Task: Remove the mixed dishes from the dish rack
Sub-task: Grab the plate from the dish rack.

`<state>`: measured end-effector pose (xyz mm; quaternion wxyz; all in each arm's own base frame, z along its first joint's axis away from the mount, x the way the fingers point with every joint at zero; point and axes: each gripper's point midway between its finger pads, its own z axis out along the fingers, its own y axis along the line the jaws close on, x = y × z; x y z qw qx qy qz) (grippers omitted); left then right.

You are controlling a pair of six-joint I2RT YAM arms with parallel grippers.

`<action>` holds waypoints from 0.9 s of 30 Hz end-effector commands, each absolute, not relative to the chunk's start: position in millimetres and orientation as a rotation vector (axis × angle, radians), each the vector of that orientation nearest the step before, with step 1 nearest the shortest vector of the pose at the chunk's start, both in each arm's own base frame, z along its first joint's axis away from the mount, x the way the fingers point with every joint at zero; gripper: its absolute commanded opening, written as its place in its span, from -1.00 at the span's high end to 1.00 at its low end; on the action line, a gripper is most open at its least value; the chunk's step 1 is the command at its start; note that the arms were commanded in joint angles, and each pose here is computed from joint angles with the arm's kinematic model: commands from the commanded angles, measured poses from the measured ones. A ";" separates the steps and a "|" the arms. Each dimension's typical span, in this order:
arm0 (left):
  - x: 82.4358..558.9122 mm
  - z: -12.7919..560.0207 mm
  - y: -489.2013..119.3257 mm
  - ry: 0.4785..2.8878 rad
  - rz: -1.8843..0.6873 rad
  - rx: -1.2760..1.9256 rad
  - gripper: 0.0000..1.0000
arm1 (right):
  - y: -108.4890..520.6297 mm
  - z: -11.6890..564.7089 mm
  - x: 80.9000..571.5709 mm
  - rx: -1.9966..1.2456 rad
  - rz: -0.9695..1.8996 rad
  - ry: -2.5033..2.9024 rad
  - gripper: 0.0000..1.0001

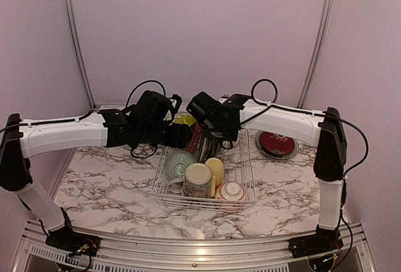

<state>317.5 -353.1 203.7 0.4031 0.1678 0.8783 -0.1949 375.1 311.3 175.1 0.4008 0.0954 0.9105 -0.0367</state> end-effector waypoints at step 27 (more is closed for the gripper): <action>316.5 204.6 -309.2 2.194 -0.398 0.259 -0.64 | 306.2 267.1 372.7 0.266 -0.140 2.133 1.00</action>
